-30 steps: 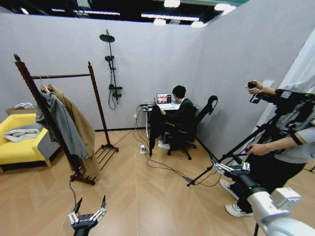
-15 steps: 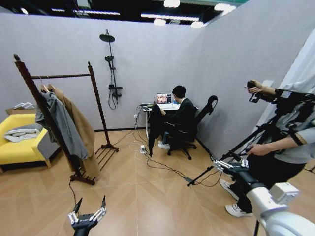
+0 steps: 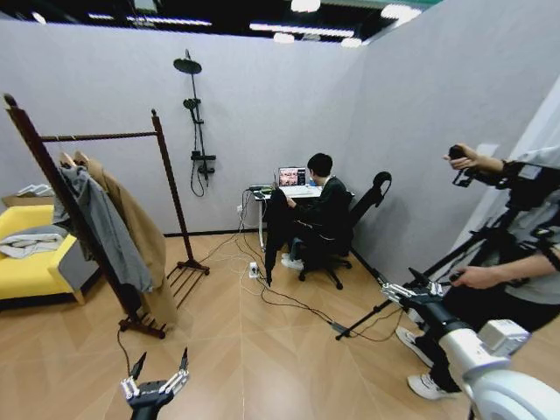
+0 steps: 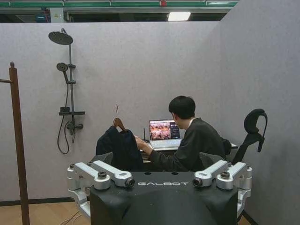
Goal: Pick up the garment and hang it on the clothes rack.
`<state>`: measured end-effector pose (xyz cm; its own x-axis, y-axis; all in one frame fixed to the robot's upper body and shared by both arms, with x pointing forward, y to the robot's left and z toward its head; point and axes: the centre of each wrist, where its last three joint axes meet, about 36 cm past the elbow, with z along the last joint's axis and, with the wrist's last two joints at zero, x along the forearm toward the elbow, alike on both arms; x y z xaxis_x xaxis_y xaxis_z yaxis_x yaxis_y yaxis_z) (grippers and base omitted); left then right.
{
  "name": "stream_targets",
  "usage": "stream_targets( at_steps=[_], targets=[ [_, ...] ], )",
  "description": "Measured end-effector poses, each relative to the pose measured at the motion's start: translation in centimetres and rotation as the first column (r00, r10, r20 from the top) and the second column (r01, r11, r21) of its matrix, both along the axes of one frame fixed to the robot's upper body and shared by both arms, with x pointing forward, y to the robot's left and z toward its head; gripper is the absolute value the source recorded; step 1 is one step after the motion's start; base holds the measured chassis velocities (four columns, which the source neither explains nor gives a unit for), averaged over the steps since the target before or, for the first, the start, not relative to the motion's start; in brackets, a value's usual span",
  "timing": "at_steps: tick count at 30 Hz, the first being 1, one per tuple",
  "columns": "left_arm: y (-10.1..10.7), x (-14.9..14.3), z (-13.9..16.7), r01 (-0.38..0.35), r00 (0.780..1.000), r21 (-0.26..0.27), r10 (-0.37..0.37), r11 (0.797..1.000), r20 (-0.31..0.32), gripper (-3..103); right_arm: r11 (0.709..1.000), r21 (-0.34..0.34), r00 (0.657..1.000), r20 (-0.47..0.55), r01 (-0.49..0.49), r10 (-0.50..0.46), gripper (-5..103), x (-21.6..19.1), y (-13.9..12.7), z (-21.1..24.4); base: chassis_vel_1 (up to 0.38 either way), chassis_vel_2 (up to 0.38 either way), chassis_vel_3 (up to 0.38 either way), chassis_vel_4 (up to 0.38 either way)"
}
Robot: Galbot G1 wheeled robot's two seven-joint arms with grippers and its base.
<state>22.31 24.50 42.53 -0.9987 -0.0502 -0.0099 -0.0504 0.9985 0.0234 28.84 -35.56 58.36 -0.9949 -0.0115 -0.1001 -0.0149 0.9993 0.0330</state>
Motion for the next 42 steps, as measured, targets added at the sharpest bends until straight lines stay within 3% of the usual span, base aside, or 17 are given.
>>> stream_targets(
  at_steps=[29, 35, 42],
  targets=[
    [0.0, 0.0, 0.0, 0.0, 1.0, 0.0, 0.0, 1.0, 0.0, 100, 0.999, -0.034, 0.997, 0.079, -0.004, 0.006, 100, 0.9, -0.4, 1.2, -0.334, 0.338, 0.343, -0.344],
    [0.0, 0.0, 0.0, 0.0, 1.0, 0.0, 0.0, 1.0, 0.0, 100, 0.999, 0.0, 0.992, 0.119, -0.049, 0.048, 100, 2.6, -0.5, 2.9, -0.355, 0.375, 0.352, -0.367],
    [0.0, 0.0, 0.0, 0.0, 1.0, 0.0, 0.0, 1.0, 0.0, 100, 0.994, -0.005, 0.985, 0.136, -0.106, 0.105, 100, 4.5, -0.6, 4.3, -0.352, 0.346, 0.344, -0.359]
  ],
)
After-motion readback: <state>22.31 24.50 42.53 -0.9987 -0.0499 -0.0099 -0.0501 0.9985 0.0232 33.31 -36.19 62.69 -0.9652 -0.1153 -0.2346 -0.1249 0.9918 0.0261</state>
